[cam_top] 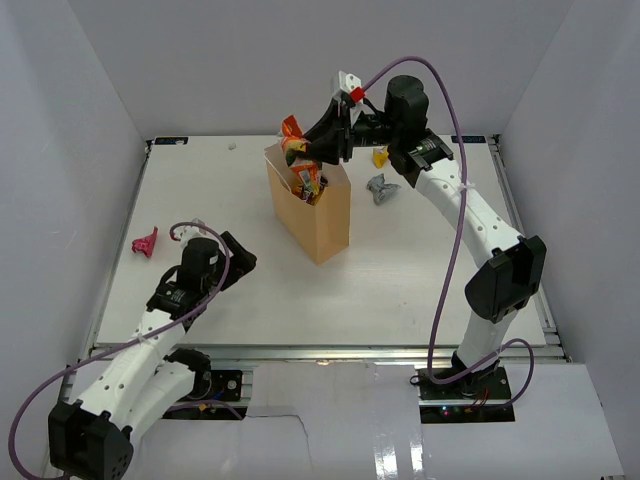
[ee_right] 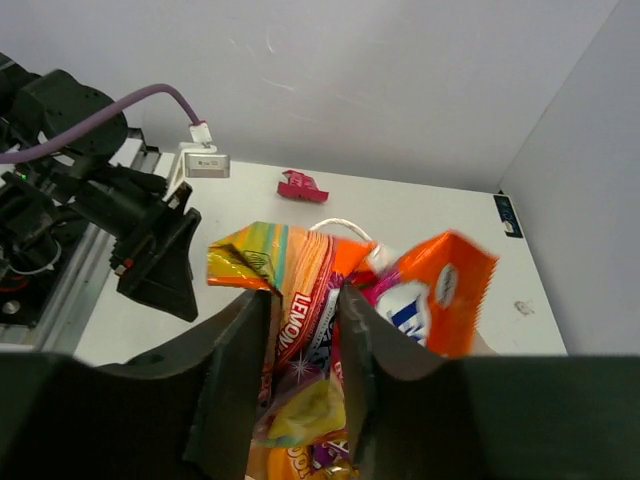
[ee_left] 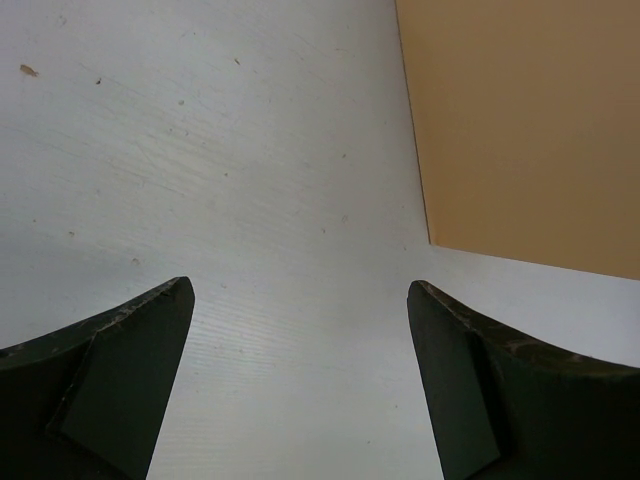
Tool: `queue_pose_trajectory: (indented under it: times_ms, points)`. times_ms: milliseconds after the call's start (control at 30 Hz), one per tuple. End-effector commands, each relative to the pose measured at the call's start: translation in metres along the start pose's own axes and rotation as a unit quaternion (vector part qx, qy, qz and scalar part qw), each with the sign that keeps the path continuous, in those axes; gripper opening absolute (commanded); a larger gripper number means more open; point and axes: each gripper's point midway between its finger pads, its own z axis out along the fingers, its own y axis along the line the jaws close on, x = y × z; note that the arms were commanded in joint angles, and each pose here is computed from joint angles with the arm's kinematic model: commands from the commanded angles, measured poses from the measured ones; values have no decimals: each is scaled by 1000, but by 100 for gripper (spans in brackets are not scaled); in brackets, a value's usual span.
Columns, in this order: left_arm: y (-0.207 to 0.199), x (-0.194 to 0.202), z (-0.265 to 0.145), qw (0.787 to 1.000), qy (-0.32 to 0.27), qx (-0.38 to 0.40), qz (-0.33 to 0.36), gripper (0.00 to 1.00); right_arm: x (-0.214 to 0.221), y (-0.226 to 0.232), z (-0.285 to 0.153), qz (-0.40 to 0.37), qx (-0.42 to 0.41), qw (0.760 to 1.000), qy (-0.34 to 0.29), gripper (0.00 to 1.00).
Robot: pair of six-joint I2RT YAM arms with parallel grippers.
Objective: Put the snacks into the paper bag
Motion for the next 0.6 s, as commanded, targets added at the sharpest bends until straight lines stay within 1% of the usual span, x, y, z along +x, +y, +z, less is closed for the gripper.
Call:
queue_pose_trajectory:
  times_ms: [0, 33, 67, 133, 167, 233, 267, 333, 367, 400, 433, 467, 500, 533, 567]
  points:
    - [-8, -17, -4, 1000, -12, -8, -22, 98, 8, -14, -2, -38, 32, 999, 17, 41]
    - [-6, -16, 0, 999, -4, -20, -27, 98, 11, -18, -4, -38, 45, 998, 26, 43]
    - [-9, -25, -2, 999, -7, -22, -38, 98, 10, -21, -5, -41, 52, 997, 28, 47]
    - [-5, -30, 5, 998, 5, -40, -52, 98, 10, -24, -7, -41, 65, 996, 34, 50]
    - [-4, -42, 5, 997, 3, -42, -70, 98, 9, -25, -7, -41, 68, 996, 35, 53]
    - [1, -52, 8, 995, 2, -54, -88, 98, 0, -24, -9, -45, 71, 996, 34, 56]
    - [8, -64, 11, 992, -4, -71, -104, 98, -4, -23, -9, -45, 70, 996, 32, 58]
    - [18, -79, 15, 990, -18, -96, -102, 97, -21, -18, -12, -51, 72, 996, 25, 60]
    - [29, -82, 22, 987, -13, -126, -97, 96, -28, -15, -16, -52, 71, 996, 24, 63]
    - [33, -106, 21, 985, -42, -147, -77, 96, -35, -12, -19, -55, 70, 996, 21, 64]
    - [38, -115, 24, 983, -47, -166, -57, 96, -45, -6, -25, -57, 73, 996, 21, 65]
    - [49, -118, 37, 980, -38, -195, -32, 97, -48, -7, -34, -56, 82, 995, 23, 67]
    - [55, -142, 36, 972, -60, -224, 26, 98, -49, 0, -44, -51, 85, 995, 29, 68]
    - [61, -150, 40, 966, -61, -244, 57, 98, -49, -1, -52, -51, 93, 994, 32, 69]
    - [66, -161, 46, 960, -67, -258, 89, 98, -38, -6, -69, -33, 110, 992, 46, 70]
